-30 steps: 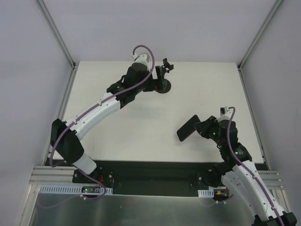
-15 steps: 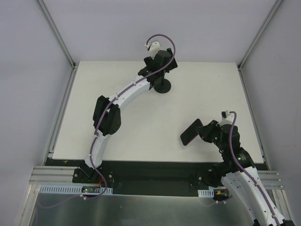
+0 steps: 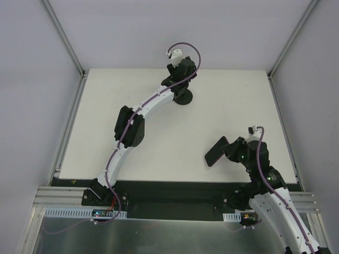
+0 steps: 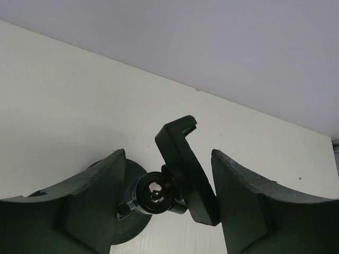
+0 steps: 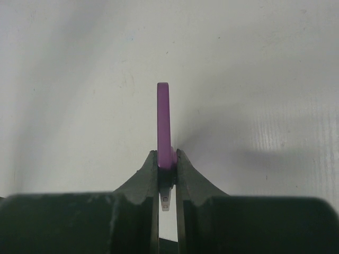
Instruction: Place the phone on the phone stand
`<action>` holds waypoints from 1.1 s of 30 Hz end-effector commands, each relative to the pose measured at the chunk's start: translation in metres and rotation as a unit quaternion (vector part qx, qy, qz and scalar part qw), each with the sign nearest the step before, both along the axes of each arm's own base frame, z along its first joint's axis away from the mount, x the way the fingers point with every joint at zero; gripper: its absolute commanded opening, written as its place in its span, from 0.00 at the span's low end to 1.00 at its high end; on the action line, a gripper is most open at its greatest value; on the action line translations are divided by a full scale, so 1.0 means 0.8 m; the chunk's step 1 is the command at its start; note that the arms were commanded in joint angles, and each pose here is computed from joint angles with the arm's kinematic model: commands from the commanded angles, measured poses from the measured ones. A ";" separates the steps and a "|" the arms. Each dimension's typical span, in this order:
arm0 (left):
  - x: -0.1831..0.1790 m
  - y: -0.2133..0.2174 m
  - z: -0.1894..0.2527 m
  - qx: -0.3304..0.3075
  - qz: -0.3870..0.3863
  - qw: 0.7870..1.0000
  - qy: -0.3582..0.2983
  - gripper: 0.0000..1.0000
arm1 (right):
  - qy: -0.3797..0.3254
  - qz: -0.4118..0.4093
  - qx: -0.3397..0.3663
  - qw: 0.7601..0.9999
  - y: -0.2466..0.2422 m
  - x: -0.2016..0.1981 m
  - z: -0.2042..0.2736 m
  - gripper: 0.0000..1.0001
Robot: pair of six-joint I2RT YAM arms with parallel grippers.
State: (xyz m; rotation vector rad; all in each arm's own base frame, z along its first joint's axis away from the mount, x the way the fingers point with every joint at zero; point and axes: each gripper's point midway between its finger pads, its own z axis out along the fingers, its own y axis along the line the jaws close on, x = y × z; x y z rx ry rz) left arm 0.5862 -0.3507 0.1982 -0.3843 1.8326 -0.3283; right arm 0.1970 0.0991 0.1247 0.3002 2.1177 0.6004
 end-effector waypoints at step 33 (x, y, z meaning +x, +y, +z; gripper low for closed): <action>-0.297 0.013 0.073 0.046 -0.698 0.714 0.015 0.00 | -0.108 0.194 -0.046 0.974 0.048 -0.001 0.087 0.01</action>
